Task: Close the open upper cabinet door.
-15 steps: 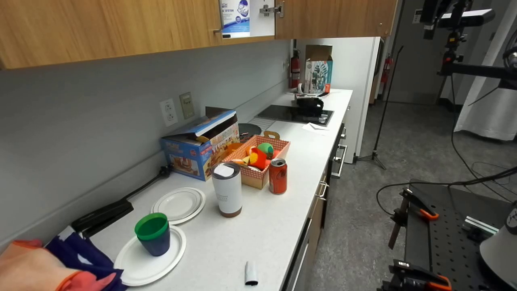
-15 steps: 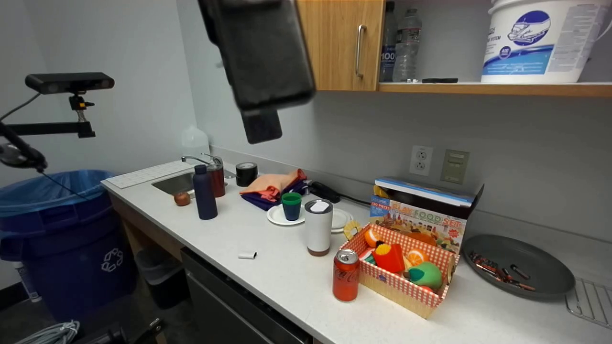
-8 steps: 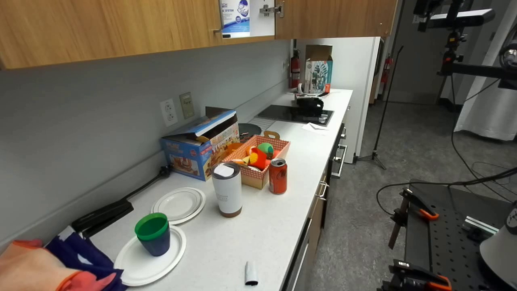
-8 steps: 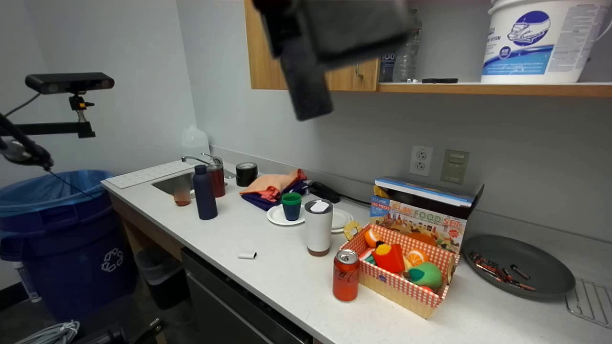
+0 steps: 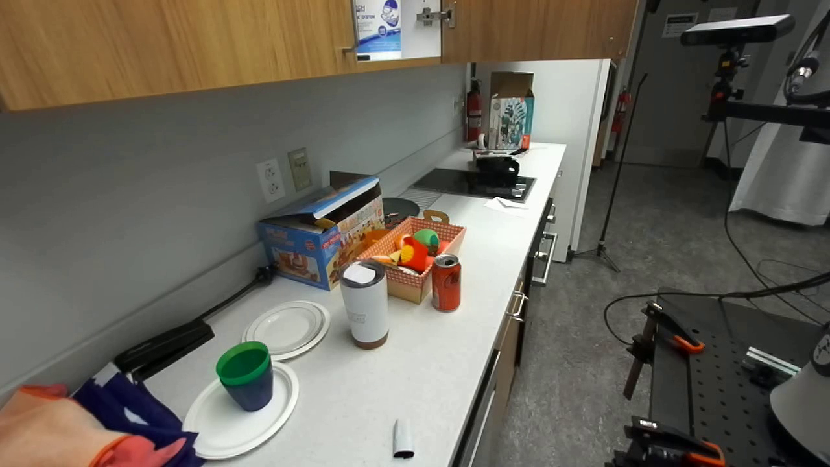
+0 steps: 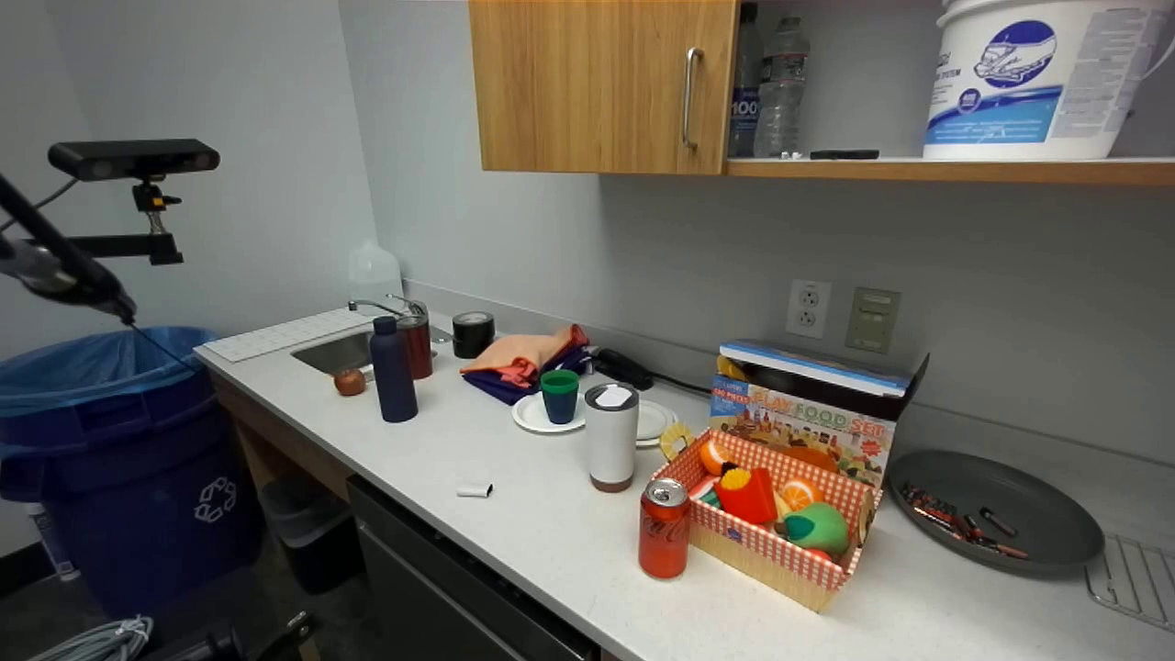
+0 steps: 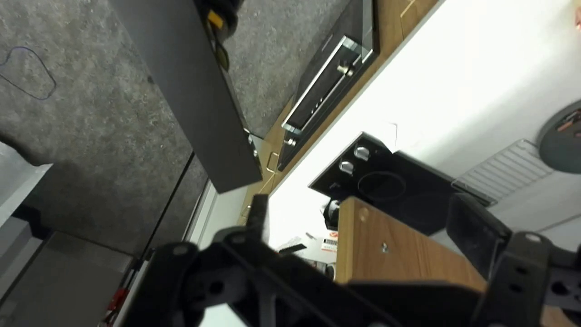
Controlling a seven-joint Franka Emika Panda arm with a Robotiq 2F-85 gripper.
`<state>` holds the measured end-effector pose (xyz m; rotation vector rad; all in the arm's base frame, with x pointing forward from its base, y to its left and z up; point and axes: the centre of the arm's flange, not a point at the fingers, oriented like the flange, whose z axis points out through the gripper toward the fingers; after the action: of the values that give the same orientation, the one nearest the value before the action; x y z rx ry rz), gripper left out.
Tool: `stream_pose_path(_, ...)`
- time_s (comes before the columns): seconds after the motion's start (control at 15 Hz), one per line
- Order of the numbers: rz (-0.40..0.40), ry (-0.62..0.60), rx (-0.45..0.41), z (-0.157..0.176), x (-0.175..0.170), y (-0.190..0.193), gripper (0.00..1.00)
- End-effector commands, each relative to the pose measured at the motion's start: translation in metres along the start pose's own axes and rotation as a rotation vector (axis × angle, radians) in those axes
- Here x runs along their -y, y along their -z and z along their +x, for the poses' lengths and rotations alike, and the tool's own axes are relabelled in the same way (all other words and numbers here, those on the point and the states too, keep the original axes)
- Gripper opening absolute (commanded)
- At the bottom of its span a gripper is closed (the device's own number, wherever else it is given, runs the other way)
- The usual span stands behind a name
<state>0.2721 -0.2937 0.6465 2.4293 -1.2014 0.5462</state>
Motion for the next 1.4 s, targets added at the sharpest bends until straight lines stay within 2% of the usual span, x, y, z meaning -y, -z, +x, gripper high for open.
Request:
stream_pose_path(0.0,0.016,-0.093,-0.115,0.035,0.005,-0.002,1.0)
stream_pose_path(0.2,0.02,-0.164,-0.21,0.048,0.008,-0.004,1.0)
stream_pose_path(0.87,0.071,-0.345,-0.394,0.074,0.007,-0.009,1.0)
stream_pose_path(1.33,0.123,-0.354,-0.498,0.084,0.009,0.001,1.0)
